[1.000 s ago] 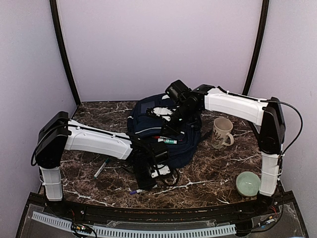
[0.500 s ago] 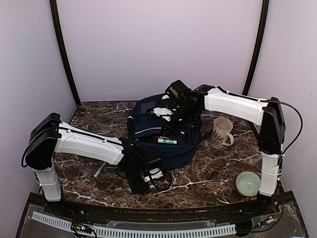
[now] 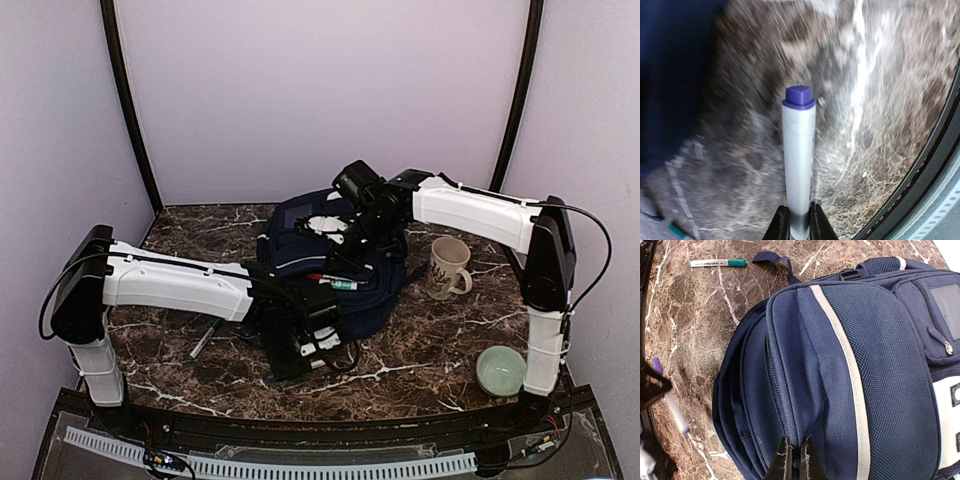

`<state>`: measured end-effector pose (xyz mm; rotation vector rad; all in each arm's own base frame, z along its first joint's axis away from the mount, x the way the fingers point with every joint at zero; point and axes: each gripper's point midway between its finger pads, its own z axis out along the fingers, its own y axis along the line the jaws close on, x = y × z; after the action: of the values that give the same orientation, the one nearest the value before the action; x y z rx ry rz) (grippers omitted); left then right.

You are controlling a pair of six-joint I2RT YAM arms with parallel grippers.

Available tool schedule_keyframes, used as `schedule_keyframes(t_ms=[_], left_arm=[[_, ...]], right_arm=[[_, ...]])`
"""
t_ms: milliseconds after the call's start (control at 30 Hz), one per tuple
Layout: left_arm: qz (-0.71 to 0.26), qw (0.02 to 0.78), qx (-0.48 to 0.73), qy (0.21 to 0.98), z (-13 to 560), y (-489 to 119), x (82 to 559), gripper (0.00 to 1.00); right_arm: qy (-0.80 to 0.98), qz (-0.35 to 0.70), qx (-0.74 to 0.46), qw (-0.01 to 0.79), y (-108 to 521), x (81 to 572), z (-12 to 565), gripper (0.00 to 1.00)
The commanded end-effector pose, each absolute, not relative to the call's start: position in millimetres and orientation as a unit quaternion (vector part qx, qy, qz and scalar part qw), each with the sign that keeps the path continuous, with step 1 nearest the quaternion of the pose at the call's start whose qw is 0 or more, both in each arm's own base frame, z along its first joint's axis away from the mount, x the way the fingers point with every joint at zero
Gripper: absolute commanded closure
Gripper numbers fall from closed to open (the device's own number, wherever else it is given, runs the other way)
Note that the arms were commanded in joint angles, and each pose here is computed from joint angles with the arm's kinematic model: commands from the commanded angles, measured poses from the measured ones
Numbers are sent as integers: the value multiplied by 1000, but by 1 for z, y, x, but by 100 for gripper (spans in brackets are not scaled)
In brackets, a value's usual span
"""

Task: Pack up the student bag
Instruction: Pick up the pen at the center of the board, then place the pen in the upper front pocket of the bag.

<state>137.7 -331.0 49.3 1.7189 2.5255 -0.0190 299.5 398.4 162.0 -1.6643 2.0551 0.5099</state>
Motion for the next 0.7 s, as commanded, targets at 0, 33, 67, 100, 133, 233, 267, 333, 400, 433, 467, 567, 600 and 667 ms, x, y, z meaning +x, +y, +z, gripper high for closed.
schedule_keyframes(t_ms=[0, 33, 67, 100, 133, 233, 267, 333, 400, 433, 467, 567, 600, 667], left_arm=[[17, 115, 588, 800, 97, -351, 162, 94], [18, 132, 593, 794, 107, -357, 167, 94], [22, 151, 596, 788, 116, -364, 174, 94], [29, 170, 600, 781, 123, -369, 182, 94], [37, 190, 604, 773, 130, -375, 189, 95], [80, 240, 614, 748, 148, -388, 215, 96], [99, 253, 617, 738, 151, -391, 224, 96], [130, 272, 624, 721, 155, -396, 240, 96], [152, 281, 624, 713, 154, -398, 256, 97], [157, 284, 624, 710, 154, -398, 262, 97], [162, 288, 625, 707, 155, -399, 268, 97], [170, 301, 629, 696, 155, -401, 283, 97], [170, 305, 631, 692, 156, -403, 286, 97], [176, 311, 635, 685, 156, -405, 291, 97]], right_arm=[[718, 191, -612, 270, 410, 296, 204, 100], [717, 189, -612, 274, 410, 297, 207, 100], [717, 185, -612, 278, 410, 299, 210, 100], [716, 183, -612, 282, 409, 300, 214, 100], [715, 181, -612, 285, 410, 301, 218, 100], [712, 180, -611, 295, 412, 304, 229, 100], [711, 180, -610, 298, 413, 305, 232, 100], [710, 178, -611, 302, 414, 307, 238, 100], [709, 177, -610, 307, 414, 308, 242, 100], [709, 175, -609, 309, 414, 309, 245, 100], [708, 175, -609, 311, 414, 309, 246, 100], [709, 173, -608, 313, 413, 309, 247, 100], [708, 172, -609, 314, 413, 310, 247, 100], [709, 171, -608, 314, 413, 310, 248, 100]])
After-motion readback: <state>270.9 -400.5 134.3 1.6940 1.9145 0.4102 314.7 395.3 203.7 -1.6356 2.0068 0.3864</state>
